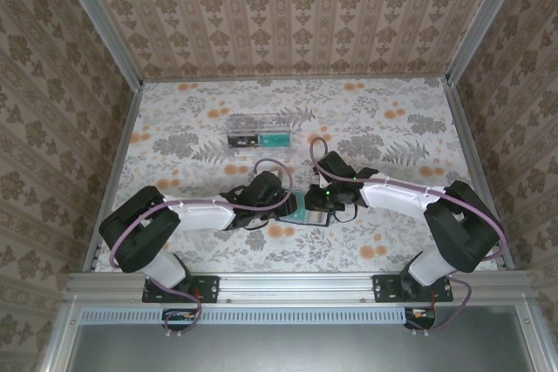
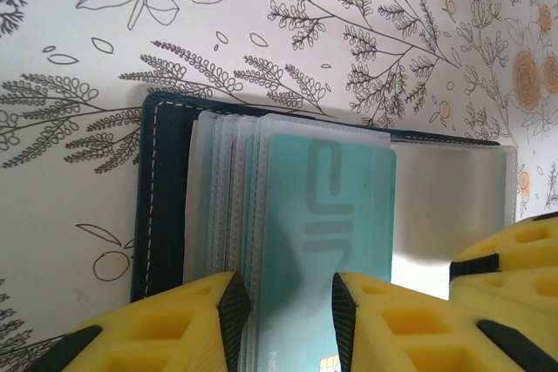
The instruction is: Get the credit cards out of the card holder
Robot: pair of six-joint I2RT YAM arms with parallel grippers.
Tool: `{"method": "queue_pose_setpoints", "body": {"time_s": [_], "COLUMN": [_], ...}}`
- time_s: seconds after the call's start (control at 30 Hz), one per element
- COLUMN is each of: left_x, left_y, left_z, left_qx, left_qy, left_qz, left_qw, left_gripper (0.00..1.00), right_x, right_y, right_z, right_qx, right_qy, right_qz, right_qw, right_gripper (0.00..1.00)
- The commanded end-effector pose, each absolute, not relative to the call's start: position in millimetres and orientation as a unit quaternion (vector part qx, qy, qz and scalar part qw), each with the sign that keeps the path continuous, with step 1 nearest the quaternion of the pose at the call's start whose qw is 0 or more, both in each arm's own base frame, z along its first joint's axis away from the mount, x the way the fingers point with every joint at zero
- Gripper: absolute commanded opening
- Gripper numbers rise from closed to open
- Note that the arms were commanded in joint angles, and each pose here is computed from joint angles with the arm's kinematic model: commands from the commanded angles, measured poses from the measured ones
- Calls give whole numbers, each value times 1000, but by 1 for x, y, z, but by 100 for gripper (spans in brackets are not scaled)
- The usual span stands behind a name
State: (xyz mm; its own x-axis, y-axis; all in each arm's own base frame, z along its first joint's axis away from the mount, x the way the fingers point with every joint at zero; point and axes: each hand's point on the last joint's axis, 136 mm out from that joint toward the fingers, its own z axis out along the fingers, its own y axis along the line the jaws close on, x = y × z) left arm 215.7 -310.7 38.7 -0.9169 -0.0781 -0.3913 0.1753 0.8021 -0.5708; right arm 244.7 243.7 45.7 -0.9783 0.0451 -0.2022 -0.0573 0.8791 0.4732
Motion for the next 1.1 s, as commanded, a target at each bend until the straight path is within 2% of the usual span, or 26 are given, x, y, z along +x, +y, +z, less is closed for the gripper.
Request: {"method": "queue_pose_setpoints", "body": {"time_s": [0.0, 0.7, 1.07], "left_x": [211, 209, 208], "left_y": [-302, -304, -307], "left_z": [28, 25, 23], "left_qx": [29, 32, 34], "left_qy": [938, 939, 939], "left_qz": [-287, -287, -287], "left_qw": [194, 189, 186], "left_gripper": [36, 35, 34], "right_x": [244, 255, 257], "right_y": [244, 253, 255], "right_z": [38, 20, 19], "right_qx": [8, 56, 65], "right_qy": [962, 937, 929], "right_qz": [254, 338, 356], "right_qw": [102, 75, 70], "right_gripper": [16, 21, 16]}}
